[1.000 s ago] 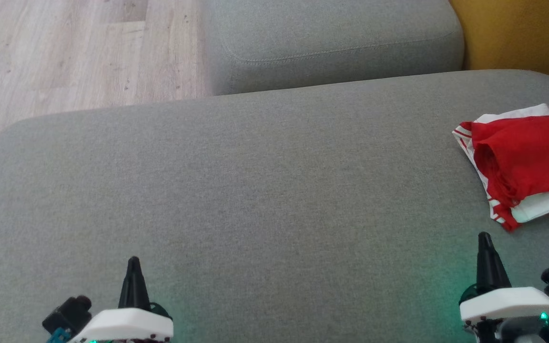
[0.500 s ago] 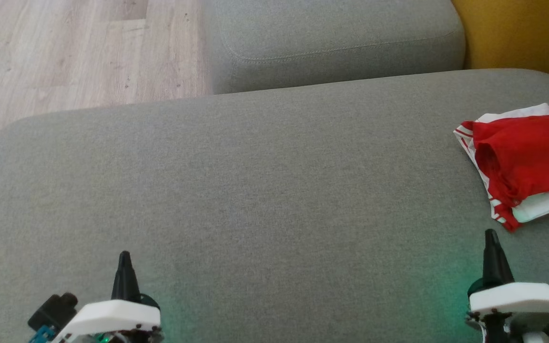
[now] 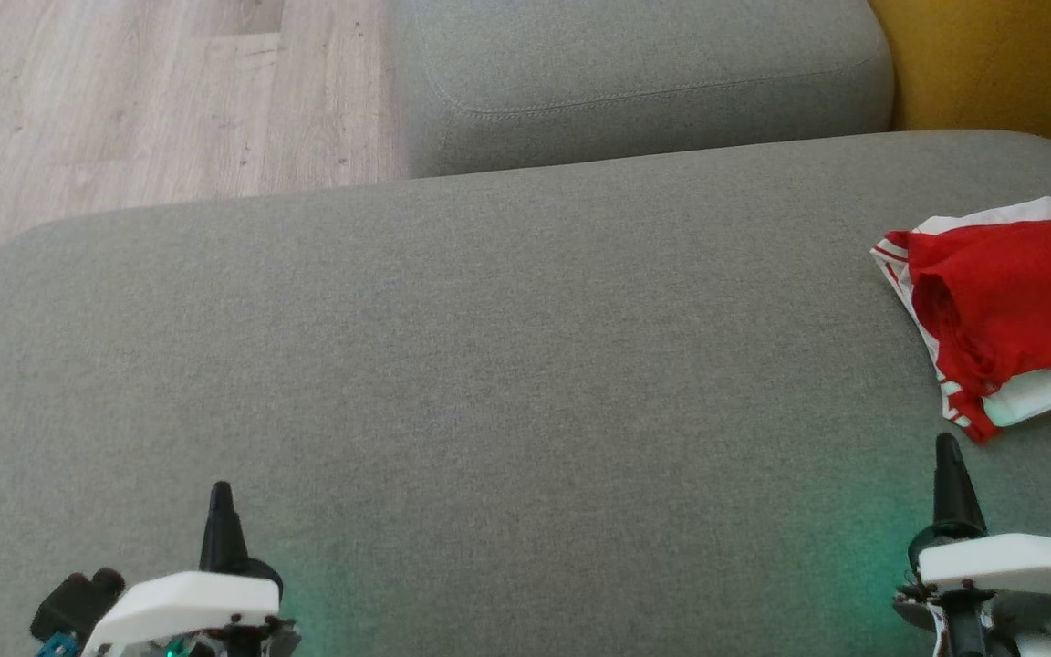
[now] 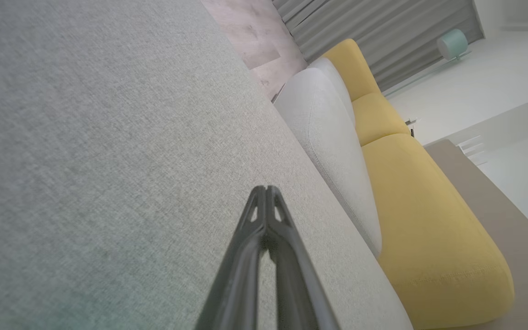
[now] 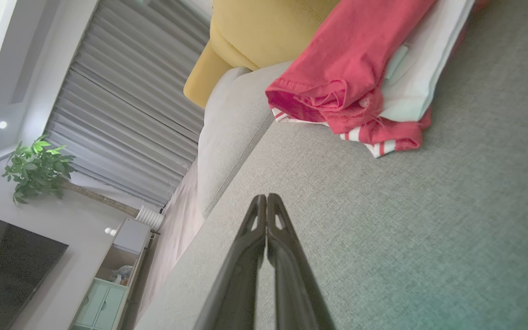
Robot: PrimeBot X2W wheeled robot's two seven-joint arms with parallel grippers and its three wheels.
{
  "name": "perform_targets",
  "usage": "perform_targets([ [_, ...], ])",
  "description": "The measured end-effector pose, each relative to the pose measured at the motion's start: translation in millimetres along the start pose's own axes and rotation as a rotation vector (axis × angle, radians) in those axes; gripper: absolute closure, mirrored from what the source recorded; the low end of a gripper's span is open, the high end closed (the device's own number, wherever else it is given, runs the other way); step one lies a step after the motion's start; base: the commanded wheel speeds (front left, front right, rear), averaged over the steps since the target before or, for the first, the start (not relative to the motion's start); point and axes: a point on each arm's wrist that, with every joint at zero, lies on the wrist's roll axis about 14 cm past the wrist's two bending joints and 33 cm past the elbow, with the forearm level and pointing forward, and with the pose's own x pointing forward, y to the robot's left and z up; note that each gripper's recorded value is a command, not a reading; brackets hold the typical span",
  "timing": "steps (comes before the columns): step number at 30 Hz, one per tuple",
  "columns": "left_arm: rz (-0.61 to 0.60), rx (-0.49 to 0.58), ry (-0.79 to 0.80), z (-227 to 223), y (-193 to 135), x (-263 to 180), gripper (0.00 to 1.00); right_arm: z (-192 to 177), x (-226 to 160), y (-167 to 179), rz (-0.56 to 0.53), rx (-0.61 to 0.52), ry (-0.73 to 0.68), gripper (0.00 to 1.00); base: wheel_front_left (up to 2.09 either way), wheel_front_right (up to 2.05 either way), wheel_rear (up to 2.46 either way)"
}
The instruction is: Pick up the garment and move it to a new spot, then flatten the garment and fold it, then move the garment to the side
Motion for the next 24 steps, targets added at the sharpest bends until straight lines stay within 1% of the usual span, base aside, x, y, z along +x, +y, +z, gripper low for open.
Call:
perform_targets([
  [13, -0.018, -0.117, -0.007, 8.4, -3.2, 2.3, 1.00, 6.7, 6.2, 7.8, 0.019, 0.138, -0.008, 1.00, 0.00, 0.00, 0.00],
  [24, -0.038, -0.222, -0.017, 16.9, -7.3, 5.0, 1.00, 7.7, 7.0, 7.4, 0.019, 0.263, -0.003, 1.00, 0.00, 0.00, 0.00],
])
